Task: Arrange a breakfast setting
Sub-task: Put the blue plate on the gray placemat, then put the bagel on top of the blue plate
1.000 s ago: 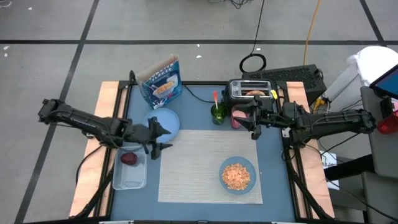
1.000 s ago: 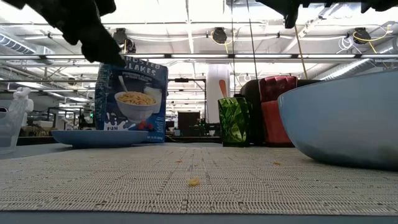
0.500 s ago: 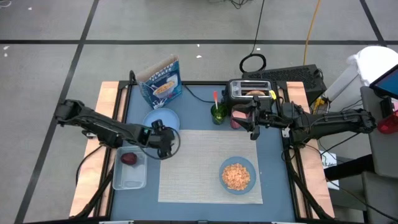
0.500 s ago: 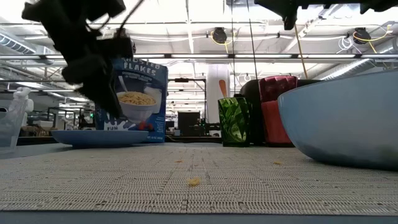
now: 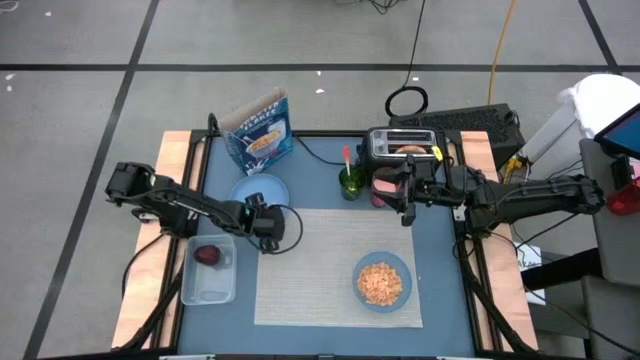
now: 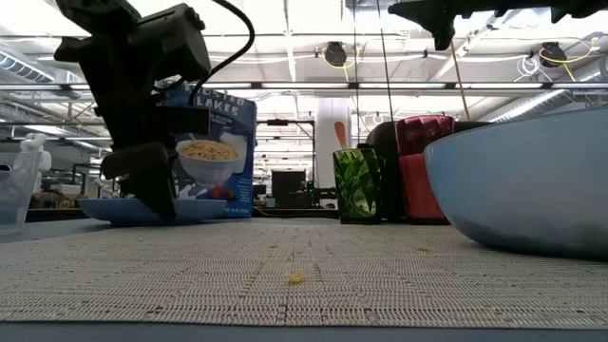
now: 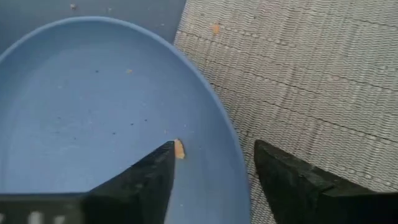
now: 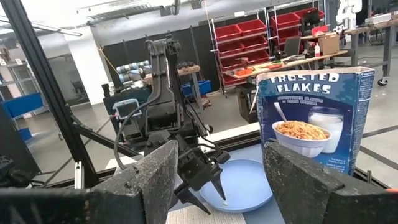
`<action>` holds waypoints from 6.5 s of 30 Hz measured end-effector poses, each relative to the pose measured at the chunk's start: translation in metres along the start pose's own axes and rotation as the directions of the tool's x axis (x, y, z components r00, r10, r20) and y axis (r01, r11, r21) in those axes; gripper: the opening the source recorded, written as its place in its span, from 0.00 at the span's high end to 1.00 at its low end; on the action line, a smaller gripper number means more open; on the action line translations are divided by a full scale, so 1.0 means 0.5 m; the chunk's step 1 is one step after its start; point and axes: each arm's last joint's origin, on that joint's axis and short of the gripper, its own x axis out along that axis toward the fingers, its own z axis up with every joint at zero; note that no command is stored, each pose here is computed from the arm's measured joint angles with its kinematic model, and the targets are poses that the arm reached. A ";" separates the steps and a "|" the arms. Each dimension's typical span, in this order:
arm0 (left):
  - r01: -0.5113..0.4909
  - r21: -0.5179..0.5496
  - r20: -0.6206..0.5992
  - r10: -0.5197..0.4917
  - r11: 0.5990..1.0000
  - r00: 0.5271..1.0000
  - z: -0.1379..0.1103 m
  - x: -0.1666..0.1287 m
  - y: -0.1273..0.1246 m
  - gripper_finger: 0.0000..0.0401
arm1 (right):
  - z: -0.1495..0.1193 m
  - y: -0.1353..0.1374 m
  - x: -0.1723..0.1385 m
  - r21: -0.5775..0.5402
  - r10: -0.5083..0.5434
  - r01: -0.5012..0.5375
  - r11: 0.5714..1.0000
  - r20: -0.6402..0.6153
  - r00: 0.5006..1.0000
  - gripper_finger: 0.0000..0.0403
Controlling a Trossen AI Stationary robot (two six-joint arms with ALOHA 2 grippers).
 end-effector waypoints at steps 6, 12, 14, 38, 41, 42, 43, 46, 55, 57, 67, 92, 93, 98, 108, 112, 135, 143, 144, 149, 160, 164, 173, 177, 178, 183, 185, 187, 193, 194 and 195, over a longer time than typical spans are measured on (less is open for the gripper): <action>0.008 -0.003 0.003 -0.008 1.000 1.000 0.001 -0.001 0.000 0.66 | 0.000 0.000 0.000 0.000 0.000 0.000 1.000 0.001 1.000 0.44; 0.012 0.004 0.002 -0.012 1.000 1.000 0.001 -0.002 -0.001 0.83 | 0.000 0.000 0.000 0.000 0.000 0.000 1.000 -0.001 1.000 0.44; 0.011 0.016 0.001 -0.011 1.000 1.000 0.000 -0.002 0.000 0.88 | 0.000 0.000 0.000 0.000 0.000 0.000 1.000 -0.001 1.000 0.44; 0.269 0.066 0.209 -0.277 0.961 0.938 0.072 -0.084 -0.088 0.97 | 0.000 0.000 0.000 0.000 -0.001 0.001 1.000 -0.002 1.000 0.44; 0.369 0.089 0.293 -0.379 0.925 0.878 0.078 -0.105 -0.122 0.97 | 0.000 0.000 0.000 0.000 0.000 0.000 1.000 -0.002 1.000 0.44; 0.396 0.097 0.318 -0.405 0.913 0.857 0.078 -0.112 -0.133 0.97 | 0.000 0.000 0.000 0.000 -0.001 0.001 1.000 -0.002 1.000 0.44; 0.420 0.105 0.340 -0.430 0.901 0.837 0.077 -0.120 -0.145 0.97 | 0.000 0.000 0.000 0.000 -0.001 0.001 1.000 -0.002 1.000 0.44; 0.474 0.152 0.390 -0.493 0.867 0.778 0.070 -0.144 -0.177 0.97 | 0.000 0.000 0.000 0.000 -0.001 0.001 1.000 -0.002 1.000 0.44; 0.541 0.211 0.380 -0.578 0.814 0.722 0.030 -0.181 -0.231 0.93 | 0.000 0.000 0.000 0.000 0.000 0.000 1.000 -0.002 1.000 0.44; 0.549 0.223 0.373 -0.591 0.806 0.715 0.024 -0.186 -0.237 0.93 | 0.000 0.000 0.000 0.000 0.000 0.000 1.000 -0.002 1.000 0.44; 0.580 0.231 0.358 -0.623 0.781 0.696 0.015 -0.193 -0.248 0.92 | -0.002 0.000 0.000 -0.001 -0.002 0.002 1.000 -0.008 1.000 0.44; 0.543 0.219 0.377 -0.583 0.811 0.719 0.027 -0.183 -0.234 0.55 | -0.002 0.000 0.000 -0.001 -0.003 0.003 1.000 -0.010 1.000 0.44; 0.532 0.214 0.385 -0.572 0.819 0.724 0.030 -0.181 -0.231 0.55 | -0.002 -0.001 0.000 -0.001 -0.004 0.004 1.000 -0.009 1.000 0.44; 0.490 0.193 0.415 -0.523 0.850 0.744 0.046 -0.170 -0.214 0.55 | 0.006 -0.012 0.001 0.000 -0.031 0.031 1.000 0.023 0.999 0.44; 0.433 0.144 0.445 -0.449 0.890 0.775 0.084 -0.141 -0.166 0.55 | 0.081 -0.070 0.002 -0.024 -0.245 0.244 0.969 -0.044 0.968 0.44; 0.421 0.110 0.453 -0.423 0.900 0.785 0.097 -0.132 -0.148 0.55 | 0.111 -0.103 -0.004 -0.064 -0.370 0.365 0.929 -0.137 0.919 0.44; 0.406 0.063 0.461 -0.388 0.912 0.798 0.112 -0.118 -0.123 0.55 | 0.100 -0.253 -0.036 -0.230 -0.548 0.529 0.817 -0.597 0.586 0.44; 0.406 0.063 0.461 -0.387 0.912 0.798 0.112 -0.118 -0.123 0.55 | 0.087 -0.257 -0.056 -0.304 -0.536 0.471 0.828 -0.675 0.507 0.44; 0.406 0.063 0.461 -0.387 0.912 0.798 0.112 -0.118 -0.123 0.55 | 0.086 -0.256 -0.058 -0.309 -0.534 0.463 0.830 -0.681 0.501 0.44; 0.406 0.063 0.461 -0.387 0.912 0.798 0.112 -0.118 -0.123 0.55 | 0.084 -0.256 -0.059 -0.320 -0.531 0.450 0.834 -0.690 0.492 0.44; 0.406 0.062 0.461 -0.387 0.912 0.798 0.112 -0.118 -0.123 0.55 | 0.046 -0.267 -0.062 -0.344 -0.537 0.438 0.830 -0.705 0.464 0.44; 0.406 0.062 0.461 -0.387 0.912 0.798 0.112 -0.118 -0.123 0.55 | 0.043 -0.268 -0.061 -0.346 -0.540 0.438 0.829 -0.699 0.469 0.45; 0.406 0.062 0.461 -0.387 0.912 0.798 0.112 -0.118 -0.123 0.55 | 0.044 -0.270 -0.059 -0.349 -0.547 0.445 0.825 -0.689 0.476 0.60; 0.406 0.062 0.461 -0.387 0.912 0.798 0.112 -0.118 -0.123 0.55 | 0.044 -0.270 -0.059 -0.348 -0.547 0.445 0.825 -0.689 0.475 0.67; 0.406 0.062 0.462 -0.387 0.912 0.798 0.112 -0.119 -0.123 0.55 | 0.044 -0.270 -0.059 -0.348 -0.547 0.445 0.825 -0.689 0.475 0.68; 0.406 0.062 0.461 -0.387 0.912 0.798 0.112 -0.118 -0.123 0.55 | 0.043 -0.272 -0.060 -0.366 -0.571 0.462 0.808 -0.681 0.458 0.73; 0.406 0.062 0.462 -0.387 0.912 0.798 0.112 -0.119 -0.123 0.55 | 0.044 -0.272 -0.059 -0.365 -0.570 0.461 0.809 -0.681 0.459 0.75; 0.406 0.062 0.462 -0.387 0.912 0.798 0.112 -0.119 -0.123 0.55 | 0.044 -0.272 -0.060 -0.364 -0.569 0.461 0.809 -0.682 0.459 0.77; 0.406 0.062 0.462 -0.387 0.912 0.798 0.112 -0.119 -0.123 0.55 | 0.043 -0.272 -0.059 -0.360 -0.559 0.449 0.818 -0.684 0.469 0.84; 0.407 0.062 0.462 -0.387 0.911 0.798 0.112 -0.119 -0.123 0.55 | 0.043 -0.272 -0.059 -0.359 -0.558 0.449 0.818 -0.685 0.469 0.85; 0.406 0.062 0.461 -0.387 0.912 0.798 0.112 -0.118 -0.123 0.55 | 0.043 -0.272 -0.059 -0.359 -0.557 0.448 0.819 -0.685 0.470 0.86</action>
